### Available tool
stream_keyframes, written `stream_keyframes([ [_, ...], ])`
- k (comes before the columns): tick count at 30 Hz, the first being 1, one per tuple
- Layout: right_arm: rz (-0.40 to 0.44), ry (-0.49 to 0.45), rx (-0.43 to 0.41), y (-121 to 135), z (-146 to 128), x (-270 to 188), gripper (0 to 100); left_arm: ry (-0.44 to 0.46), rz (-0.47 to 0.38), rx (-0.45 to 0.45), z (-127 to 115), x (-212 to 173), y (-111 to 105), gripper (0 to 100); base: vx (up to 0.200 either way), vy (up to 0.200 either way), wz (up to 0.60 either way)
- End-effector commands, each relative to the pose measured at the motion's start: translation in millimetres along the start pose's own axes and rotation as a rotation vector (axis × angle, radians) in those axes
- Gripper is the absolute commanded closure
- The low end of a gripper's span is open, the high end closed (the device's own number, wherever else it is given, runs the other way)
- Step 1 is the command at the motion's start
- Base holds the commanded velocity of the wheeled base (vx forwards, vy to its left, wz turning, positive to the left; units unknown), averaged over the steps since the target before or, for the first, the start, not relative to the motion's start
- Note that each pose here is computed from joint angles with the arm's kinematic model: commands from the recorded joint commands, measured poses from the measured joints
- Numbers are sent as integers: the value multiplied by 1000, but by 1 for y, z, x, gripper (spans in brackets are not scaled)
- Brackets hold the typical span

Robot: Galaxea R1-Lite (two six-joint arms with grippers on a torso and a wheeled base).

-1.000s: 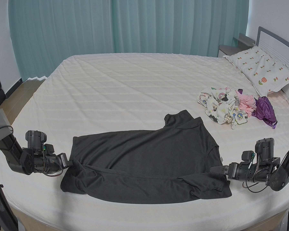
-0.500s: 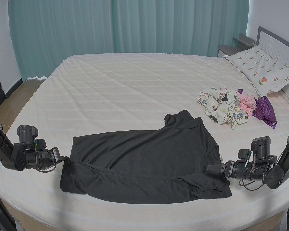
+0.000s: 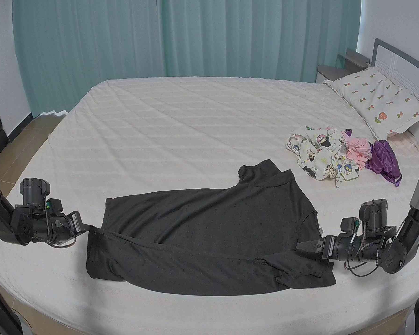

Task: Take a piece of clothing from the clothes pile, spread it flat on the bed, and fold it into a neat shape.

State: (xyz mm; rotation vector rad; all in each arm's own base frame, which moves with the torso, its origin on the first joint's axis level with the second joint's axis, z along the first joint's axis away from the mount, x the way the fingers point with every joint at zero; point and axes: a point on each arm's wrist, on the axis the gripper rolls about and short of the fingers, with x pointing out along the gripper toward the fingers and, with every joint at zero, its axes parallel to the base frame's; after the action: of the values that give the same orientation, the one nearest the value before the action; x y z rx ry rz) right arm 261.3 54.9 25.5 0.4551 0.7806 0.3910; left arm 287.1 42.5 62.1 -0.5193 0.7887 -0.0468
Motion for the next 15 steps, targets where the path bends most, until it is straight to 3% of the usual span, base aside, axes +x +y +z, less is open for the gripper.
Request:
stream_keyframes([
  [1, -16, 36, -11, -6, -7, 6, 0, -9, -1, 1, 1, -2, 0, 100, 0, 0, 0],
  [8, -29, 49, -40, -15, -8, 11, 0, -6, 0, -1, 1, -2, 0, 100, 0, 0, 0],
  [15, -7, -26, -68, -17, -5, 14, 0, -3, 0, -2, 0, -2, 0, 100, 0, 0, 0],
])
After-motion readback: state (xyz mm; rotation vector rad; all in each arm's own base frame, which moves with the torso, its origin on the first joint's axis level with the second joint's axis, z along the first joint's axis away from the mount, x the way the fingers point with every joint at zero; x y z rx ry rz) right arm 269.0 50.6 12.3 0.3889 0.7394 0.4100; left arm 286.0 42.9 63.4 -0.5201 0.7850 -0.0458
